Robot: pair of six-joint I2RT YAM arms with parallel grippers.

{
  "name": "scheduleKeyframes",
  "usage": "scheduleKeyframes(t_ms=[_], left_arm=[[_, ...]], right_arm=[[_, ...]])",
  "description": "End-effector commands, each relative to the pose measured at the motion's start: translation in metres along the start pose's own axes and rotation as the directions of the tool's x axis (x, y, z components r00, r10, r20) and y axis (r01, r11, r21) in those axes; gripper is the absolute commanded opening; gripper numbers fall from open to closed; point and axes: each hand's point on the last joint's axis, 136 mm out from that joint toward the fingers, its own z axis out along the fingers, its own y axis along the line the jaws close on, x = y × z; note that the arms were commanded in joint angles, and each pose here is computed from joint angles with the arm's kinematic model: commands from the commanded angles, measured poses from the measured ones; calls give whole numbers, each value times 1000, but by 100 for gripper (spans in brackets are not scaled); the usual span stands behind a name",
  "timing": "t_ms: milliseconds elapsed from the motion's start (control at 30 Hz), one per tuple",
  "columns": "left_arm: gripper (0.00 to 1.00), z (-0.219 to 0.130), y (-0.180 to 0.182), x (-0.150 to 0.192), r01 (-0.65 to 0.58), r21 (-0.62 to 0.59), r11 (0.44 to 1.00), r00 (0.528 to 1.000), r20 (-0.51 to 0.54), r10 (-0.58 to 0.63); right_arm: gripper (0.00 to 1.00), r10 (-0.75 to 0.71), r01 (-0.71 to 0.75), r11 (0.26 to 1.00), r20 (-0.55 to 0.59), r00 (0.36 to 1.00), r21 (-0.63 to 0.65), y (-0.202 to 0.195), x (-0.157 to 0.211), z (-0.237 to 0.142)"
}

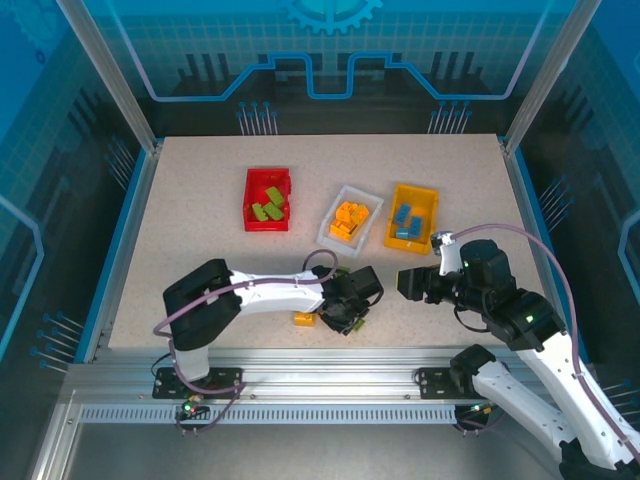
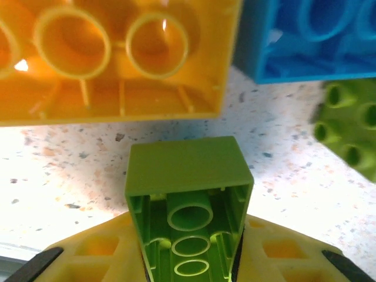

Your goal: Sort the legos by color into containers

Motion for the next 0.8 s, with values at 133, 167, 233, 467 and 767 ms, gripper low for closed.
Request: scheduleKeyframes(t_ms=[133,167,233,467,767], left_arm=[[27,-94,-29,-77,-211,116,970,960,212,184],[27,-98,-30,-94,-212,112,971,961,205,186],[27,-105,-36,-126,-248,113,962,956,191,224],[27,-136,-46,-269,-374,-122,919,855,338,393],[27,-109,-60,-385,-354,-253,900,851,313,423]], right_arm=[[64,-41,39,994,-22,999,-101,19,0,9],[63,-45,42,992,-26,999,-116,23,-1,14],[63,-74,70,986,-21,997,-149,35,-3,24],[64,-196,197,956,29,980,-216,95,-7,77],[64,-225,216,960,-31,974,-179,121,20,142]])
